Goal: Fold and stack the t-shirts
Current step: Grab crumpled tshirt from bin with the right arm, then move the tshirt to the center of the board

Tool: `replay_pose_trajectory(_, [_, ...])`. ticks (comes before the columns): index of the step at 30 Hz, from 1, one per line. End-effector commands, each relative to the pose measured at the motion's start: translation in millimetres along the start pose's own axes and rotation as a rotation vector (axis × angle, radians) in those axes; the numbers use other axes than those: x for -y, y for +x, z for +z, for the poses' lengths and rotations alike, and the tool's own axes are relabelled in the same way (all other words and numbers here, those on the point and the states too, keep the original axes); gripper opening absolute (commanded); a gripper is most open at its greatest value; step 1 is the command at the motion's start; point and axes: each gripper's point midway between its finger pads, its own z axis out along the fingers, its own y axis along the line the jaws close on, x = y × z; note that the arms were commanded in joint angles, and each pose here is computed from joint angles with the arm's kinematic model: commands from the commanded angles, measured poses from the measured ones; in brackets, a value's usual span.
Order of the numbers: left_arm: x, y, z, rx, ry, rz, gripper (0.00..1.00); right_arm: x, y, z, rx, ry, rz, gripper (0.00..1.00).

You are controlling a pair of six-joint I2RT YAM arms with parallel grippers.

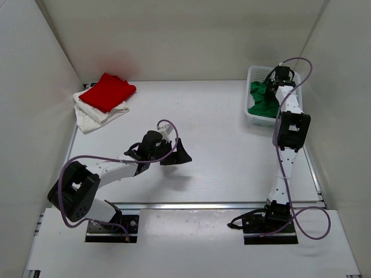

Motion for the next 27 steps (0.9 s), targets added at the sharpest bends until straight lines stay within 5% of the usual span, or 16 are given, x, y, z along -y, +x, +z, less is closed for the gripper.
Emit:
replay_pose_trajectory(1, [11.6,-12.5,-10.1,0.038,0.041,0.007,0.99,-9.0,-20.3,-6.4,0.041,-0.072,0.036,0.03])
replay_pose_trajectory(6, [16.0,-20.7,-13.5,0.058,0.042,0.015,0.98,-12.0,-79.8,-62.2,0.16,-0.201,0.14,0.0])
replay_pose_trajectory(10, [21.9,-35.5,-15.5,0.079,0.065,0.008,0.98,-30.5,-165.5,-187.2,0.413,-0.333,0.129,0.0])
replay_pose_trajectory(14, [27.6,-59.8,-25.3,0.131,0.102,-0.014,0.99,-49.0,-199.3,-314.4,0.571,-0.478,0.087,0.0])
replay_pose_trajectory(21, [24.7,-100.0,-49.5,0.241,0.15,-0.122,0.99,-163.9,-179.7,-538.4,0.819,-0.901,-0.136,0.0])
replay_pose_trajectory(27, [-18.6,-120.4,-82.5,0.381,0.123,-0.305,0.99,-246.9,-109.6,-657.8,0.86,-1.305,-0.284,0.0])
